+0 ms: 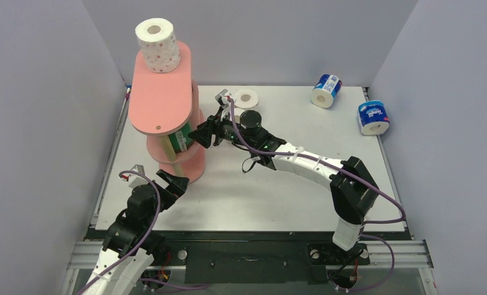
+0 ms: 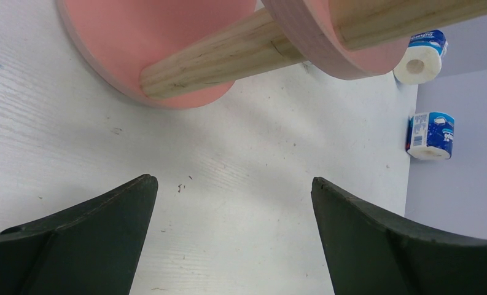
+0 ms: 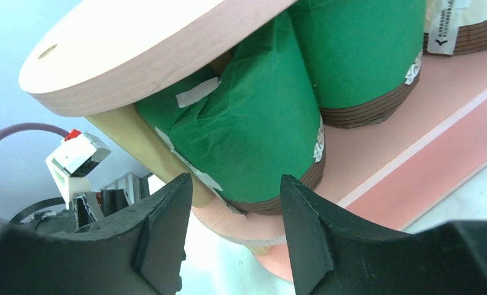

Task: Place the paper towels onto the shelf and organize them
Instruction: Place the paper towel on the shelf, then move the paper towel to the center of the board.

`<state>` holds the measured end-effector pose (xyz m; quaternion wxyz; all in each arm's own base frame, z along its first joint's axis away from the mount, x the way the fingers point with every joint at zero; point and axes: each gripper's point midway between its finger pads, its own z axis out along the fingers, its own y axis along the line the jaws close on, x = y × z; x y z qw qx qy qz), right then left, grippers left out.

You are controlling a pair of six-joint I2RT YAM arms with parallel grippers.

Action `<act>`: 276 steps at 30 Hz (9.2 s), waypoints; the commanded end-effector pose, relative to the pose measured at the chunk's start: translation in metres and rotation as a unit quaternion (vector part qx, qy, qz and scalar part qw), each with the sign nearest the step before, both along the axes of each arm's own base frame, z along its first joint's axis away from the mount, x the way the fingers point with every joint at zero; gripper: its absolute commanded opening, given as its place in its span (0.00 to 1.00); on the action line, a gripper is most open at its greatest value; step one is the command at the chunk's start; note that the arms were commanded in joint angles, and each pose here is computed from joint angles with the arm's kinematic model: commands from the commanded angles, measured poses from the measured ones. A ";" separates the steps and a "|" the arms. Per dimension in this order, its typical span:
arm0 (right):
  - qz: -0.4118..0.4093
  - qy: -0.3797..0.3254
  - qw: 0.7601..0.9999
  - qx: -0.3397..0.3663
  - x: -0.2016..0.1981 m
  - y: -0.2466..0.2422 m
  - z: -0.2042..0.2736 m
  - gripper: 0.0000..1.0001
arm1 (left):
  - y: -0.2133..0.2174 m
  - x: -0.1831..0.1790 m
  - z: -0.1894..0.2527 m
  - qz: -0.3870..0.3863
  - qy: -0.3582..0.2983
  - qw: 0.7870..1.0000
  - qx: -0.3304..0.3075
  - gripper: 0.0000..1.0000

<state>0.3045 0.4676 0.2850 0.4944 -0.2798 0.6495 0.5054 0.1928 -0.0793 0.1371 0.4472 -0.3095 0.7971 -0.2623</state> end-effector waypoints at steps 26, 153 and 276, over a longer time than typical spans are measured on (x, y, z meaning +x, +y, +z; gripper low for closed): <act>0.030 0.019 0.998 0.043 0.005 0.030 0.016 0.32 | 0.001 0.002 0.016 0.002 -0.022 1.000 -0.002 0.96; -0.525 0.256 0.800 -0.136 0.082 -0.293 -0.131 0.95 | -0.101 -0.013 -0.010 -0.159 -0.005 0.962 0.222 0.96; -0.390 0.276 0.867 -0.143 0.122 -0.206 -0.107 0.21 | -0.094 -0.024 0.004 -0.161 -0.042 0.971 0.175 0.98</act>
